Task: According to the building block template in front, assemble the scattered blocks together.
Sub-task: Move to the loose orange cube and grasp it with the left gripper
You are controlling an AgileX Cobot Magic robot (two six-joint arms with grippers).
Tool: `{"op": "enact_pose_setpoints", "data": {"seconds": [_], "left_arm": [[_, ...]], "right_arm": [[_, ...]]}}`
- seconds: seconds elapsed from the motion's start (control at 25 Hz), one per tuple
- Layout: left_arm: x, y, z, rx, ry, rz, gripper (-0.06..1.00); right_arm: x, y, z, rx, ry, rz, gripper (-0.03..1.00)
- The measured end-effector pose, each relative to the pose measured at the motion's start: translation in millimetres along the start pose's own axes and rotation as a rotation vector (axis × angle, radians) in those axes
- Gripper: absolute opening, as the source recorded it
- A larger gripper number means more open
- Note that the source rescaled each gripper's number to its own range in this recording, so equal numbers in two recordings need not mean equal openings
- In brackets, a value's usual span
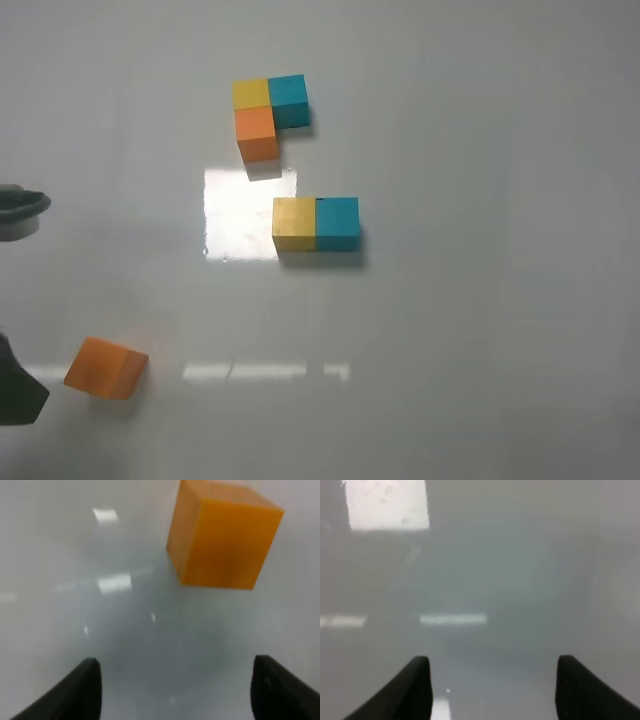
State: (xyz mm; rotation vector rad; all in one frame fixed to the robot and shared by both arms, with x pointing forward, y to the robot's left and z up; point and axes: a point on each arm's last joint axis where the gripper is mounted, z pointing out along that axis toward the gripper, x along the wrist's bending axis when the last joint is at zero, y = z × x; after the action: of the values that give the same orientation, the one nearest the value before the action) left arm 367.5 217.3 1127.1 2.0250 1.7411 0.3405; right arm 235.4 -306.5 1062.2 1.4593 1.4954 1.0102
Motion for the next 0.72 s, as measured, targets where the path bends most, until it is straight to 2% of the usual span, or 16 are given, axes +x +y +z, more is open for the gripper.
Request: {"op": "enact_pose_setpoints", "data": {"seconds": [0.12,0.4,0.72], "left_arm": [[-8.1,9.6,-0.2,-0.022,0.018,0.030,0.56],[-12.7,16.7,13.2,-0.006,0.082,0.023,0.57],[-25.4,17.5,23.5,0.012,0.103,0.056,0.58]], "right_arm": [[0.0,-0.1,0.0,0.001,0.000,0.000,0.39],[0.0,-0.1,0.0,0.001,0.000,-0.001,0.39],[0.0,-0.1,0.0,0.001,0.000,-0.001,0.39]]}}
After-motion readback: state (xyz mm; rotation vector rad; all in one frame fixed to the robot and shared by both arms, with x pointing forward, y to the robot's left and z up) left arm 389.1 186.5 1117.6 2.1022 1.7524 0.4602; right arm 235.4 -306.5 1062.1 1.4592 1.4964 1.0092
